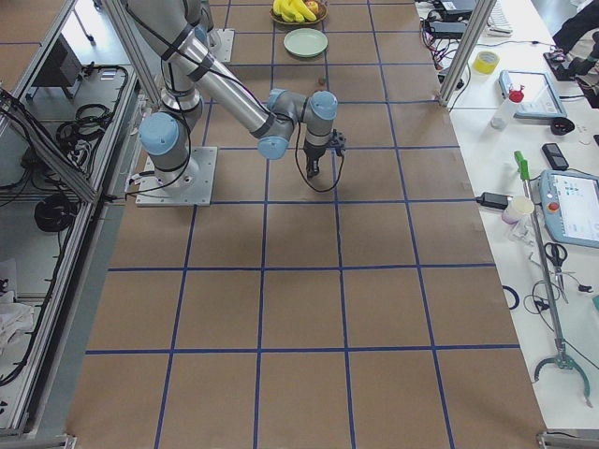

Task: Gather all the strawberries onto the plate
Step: 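Move the right gripper to the last strawberry and grasp it, then carry the strawberry toward the plate and release it on the table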

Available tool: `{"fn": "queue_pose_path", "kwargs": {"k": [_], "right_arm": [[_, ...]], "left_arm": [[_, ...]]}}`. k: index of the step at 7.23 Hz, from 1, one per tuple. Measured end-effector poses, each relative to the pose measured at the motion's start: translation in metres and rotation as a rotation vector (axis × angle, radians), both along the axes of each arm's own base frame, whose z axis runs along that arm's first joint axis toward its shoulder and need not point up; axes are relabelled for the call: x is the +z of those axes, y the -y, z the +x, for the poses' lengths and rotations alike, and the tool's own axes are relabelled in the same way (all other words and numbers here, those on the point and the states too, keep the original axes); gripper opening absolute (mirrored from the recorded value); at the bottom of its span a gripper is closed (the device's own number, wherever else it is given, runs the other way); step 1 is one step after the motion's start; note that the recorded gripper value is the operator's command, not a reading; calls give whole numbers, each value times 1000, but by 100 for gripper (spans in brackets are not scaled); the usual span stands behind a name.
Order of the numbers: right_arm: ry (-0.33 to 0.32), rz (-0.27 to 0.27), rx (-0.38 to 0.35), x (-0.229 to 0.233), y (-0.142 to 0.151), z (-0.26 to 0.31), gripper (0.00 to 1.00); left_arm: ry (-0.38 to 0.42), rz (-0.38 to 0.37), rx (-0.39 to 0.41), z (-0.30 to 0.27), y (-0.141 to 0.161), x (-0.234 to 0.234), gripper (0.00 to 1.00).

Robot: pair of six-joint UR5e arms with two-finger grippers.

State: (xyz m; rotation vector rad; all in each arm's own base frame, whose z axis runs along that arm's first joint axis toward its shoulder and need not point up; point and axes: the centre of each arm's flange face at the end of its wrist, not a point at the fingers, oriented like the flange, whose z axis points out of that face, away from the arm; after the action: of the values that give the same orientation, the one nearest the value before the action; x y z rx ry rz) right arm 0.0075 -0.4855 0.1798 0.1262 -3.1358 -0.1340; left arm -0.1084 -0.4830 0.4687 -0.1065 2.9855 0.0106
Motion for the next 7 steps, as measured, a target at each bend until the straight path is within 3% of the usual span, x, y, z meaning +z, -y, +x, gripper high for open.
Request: {"fn": "queue_pose_path", "kwargs": {"k": [2, 4, 7], "right_arm": [[-1, -19, -66, 20, 10, 30, 19], [15, -38, -196, 50, 19, 126, 19], [153, 22, -360, 57, 10, 271, 19]], "left_arm": [[-1, 0, 0, 0, 0, 0, 100], [-2, 1, 0, 0, 0, -1, 100], [-2, -30, 16, 0, 3, 1, 100]]}}
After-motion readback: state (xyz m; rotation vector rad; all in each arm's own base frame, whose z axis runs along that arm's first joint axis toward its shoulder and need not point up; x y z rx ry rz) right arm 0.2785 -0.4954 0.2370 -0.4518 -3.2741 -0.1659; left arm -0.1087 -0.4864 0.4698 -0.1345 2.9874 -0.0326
